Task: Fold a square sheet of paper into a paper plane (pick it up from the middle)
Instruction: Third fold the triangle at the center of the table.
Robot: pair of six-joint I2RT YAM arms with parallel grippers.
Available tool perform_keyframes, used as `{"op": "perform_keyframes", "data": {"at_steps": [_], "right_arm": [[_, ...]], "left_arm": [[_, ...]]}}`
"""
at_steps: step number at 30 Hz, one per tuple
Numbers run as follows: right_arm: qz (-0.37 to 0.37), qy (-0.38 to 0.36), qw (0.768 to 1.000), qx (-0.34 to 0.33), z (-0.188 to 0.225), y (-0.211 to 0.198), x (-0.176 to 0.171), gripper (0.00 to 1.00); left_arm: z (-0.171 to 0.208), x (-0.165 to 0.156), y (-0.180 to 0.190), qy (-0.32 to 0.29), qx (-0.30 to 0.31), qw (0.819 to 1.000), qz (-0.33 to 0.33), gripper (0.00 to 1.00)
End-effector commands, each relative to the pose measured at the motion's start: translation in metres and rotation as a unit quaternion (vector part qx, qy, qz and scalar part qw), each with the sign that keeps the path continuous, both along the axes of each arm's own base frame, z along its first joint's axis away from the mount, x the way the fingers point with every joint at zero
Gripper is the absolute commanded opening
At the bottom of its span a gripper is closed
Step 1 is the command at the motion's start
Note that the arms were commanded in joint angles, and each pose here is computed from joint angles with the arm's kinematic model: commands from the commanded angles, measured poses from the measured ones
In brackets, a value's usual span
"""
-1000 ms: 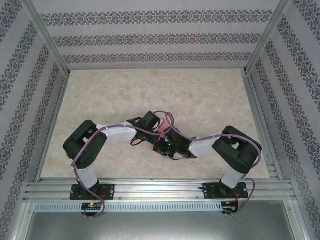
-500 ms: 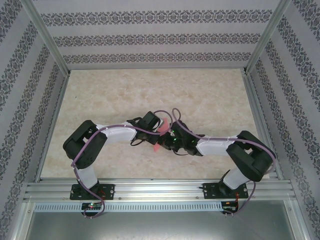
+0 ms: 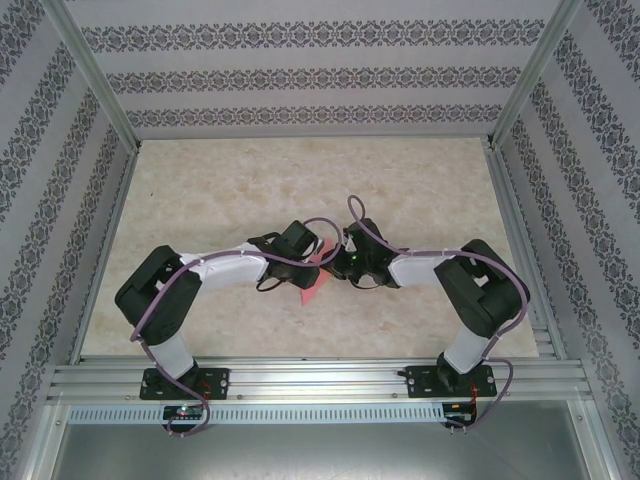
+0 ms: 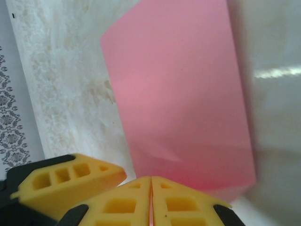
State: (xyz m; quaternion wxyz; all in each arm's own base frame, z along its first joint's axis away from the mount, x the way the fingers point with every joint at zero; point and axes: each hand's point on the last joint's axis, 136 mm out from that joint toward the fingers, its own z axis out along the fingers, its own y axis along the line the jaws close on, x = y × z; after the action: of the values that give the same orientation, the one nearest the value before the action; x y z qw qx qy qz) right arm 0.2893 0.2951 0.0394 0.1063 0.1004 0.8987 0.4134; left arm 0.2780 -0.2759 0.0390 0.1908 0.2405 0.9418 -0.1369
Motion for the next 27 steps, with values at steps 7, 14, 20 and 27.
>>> {"op": "perform_keyframes", "data": {"at_steps": [7,14,20,27], "right_arm": [[0.01,0.013,0.999,-0.038,-0.031,0.001,0.001,0.1],[0.0,0.021,0.997,-0.071,-0.045,-0.009,-0.003,0.09],[-0.003,0.02,0.997,-0.07,-0.045,-0.008,-0.003,0.1],[0.005,0.005,0.999,-0.05,-0.029,-0.002,0.001,0.12]], "left_arm": [[0.048,0.004,0.023,-0.024,-0.017,0.996,0.086,0.41],[0.069,-0.03,-0.016,0.039,-0.154,0.985,0.061,0.31],[0.033,-0.044,-0.04,0.1,-0.155,0.982,0.047,0.18],[-0.011,-0.037,-0.017,0.09,-0.076,0.989,0.093,0.1]]}}
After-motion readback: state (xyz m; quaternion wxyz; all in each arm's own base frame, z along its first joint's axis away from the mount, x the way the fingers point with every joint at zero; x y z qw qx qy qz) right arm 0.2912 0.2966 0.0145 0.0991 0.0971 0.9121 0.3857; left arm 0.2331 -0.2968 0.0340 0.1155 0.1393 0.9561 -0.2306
